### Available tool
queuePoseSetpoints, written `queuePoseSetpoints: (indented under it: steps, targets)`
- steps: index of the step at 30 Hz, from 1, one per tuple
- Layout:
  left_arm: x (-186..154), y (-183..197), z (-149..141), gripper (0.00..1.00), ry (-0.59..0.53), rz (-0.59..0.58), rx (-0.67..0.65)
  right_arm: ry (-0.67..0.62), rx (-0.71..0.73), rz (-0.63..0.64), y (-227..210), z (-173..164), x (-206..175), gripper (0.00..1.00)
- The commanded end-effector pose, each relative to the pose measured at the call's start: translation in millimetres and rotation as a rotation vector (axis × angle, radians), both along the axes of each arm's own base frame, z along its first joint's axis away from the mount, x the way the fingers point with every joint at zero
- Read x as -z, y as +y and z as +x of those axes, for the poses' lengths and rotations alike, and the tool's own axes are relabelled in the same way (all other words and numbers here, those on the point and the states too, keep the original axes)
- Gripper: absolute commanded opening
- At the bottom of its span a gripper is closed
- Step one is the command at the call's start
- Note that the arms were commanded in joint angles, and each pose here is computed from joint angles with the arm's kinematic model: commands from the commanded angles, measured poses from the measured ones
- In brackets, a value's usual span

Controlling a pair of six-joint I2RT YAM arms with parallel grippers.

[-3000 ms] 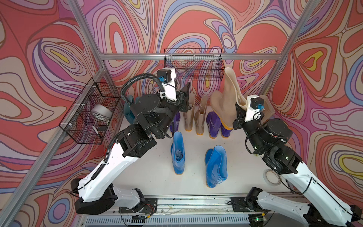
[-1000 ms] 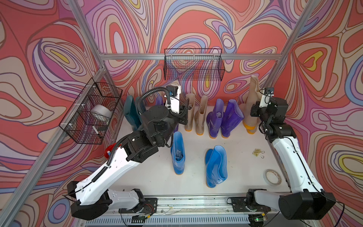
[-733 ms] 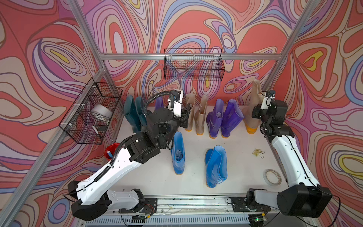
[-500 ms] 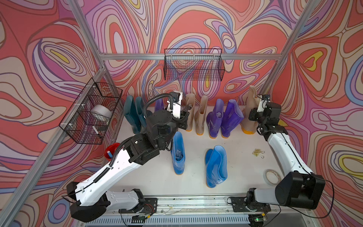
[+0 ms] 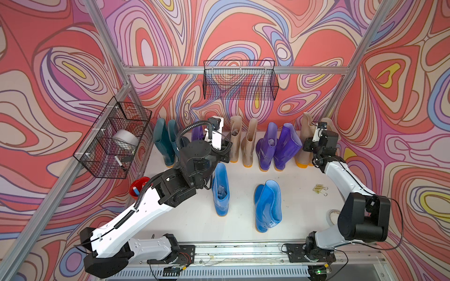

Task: Match and arrange rain boots in pairs
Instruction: Pair a pair of rain boots at the center of the board.

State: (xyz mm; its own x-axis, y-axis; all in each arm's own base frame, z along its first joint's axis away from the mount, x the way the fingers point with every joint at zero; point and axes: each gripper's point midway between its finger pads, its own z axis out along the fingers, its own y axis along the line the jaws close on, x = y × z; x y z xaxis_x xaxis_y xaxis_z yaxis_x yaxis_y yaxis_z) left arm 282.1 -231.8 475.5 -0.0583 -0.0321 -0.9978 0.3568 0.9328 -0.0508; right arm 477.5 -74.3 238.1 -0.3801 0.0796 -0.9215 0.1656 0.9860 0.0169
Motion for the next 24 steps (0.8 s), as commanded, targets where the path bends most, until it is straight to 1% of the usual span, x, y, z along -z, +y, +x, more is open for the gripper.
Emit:
queuePoseSetpoints:
  steps: [1, 5, 10, 17, 20, 24]
  targets:
    - [1, 8, -2, 0.42, -0.001, -0.027, -0.016, -0.168, 0.009, -0.015, -6, 17, -28, 0.03]
    - [10, 11, -4, 0.42, 0.018, -0.025, -0.019, -0.152, 0.01, -0.012, -8, 30, -8, 0.02]
    - [21, 21, -7, 0.42, 0.046, 0.003, -0.045, -0.126, 0.023, -0.006, -11, 39, 14, 0.03]
    - [29, 35, -14, 0.42, 0.053, -0.003, -0.068, -0.078, 0.034, -0.007, -13, 37, 42, 0.06]
    - [32, 40, -17, 0.42, 0.059, -0.01, -0.068, -0.062, 0.024, -0.001, -10, 33, 52, 0.09]
    - [35, 44, -21, 0.42, 0.066, -0.014, -0.068, -0.035, 0.019, 0.017, -8, 25, 65, 0.18]
